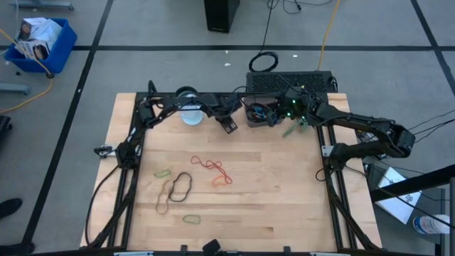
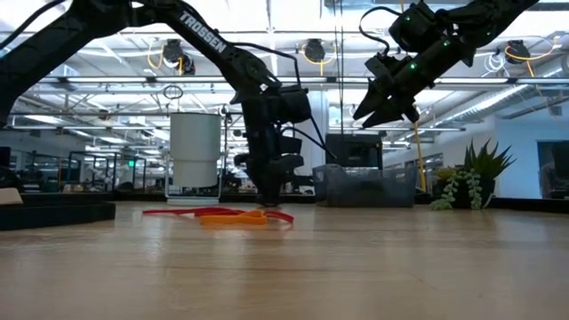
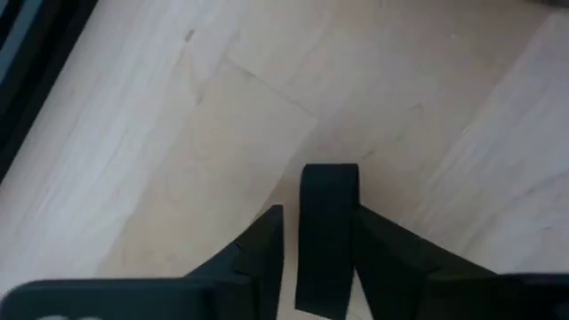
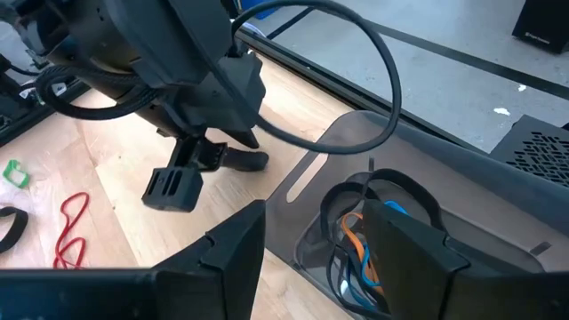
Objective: Pick and place rubber bands into bin
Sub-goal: Put the black rubber band into the black bin
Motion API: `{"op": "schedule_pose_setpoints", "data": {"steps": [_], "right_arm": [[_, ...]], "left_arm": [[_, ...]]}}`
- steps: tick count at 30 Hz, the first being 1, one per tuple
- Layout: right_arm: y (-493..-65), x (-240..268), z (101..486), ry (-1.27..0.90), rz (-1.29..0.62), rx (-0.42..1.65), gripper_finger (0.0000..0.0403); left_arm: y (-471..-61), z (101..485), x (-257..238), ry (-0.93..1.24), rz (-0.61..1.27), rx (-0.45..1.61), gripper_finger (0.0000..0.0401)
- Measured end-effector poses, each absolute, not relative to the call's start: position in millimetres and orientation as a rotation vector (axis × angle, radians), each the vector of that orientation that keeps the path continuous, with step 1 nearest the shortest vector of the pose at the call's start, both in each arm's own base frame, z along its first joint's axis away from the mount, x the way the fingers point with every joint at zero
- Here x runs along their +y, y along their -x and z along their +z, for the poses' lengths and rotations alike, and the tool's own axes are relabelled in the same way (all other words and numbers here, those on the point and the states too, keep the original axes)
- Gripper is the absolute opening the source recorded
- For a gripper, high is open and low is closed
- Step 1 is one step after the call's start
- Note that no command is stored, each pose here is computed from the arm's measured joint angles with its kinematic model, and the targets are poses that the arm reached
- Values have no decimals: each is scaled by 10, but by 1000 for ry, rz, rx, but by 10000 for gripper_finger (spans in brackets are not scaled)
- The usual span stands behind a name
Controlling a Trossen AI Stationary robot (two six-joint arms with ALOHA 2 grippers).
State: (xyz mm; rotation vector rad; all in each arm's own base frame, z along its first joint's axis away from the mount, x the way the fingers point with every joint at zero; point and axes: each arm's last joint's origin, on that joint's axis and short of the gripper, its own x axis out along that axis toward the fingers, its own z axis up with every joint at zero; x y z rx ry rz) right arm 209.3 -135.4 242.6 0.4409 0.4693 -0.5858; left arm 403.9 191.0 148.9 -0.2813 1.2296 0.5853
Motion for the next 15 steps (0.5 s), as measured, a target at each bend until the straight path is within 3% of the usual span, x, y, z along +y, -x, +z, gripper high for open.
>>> {"op": "schedule_pose_setpoints", "data": {"steps": [15], "right_arm": [[-2093,-1354,2425,-441,-586,470,187]], "left_arm": [[-4025,1486,1914,273,600,1242,19]]}}
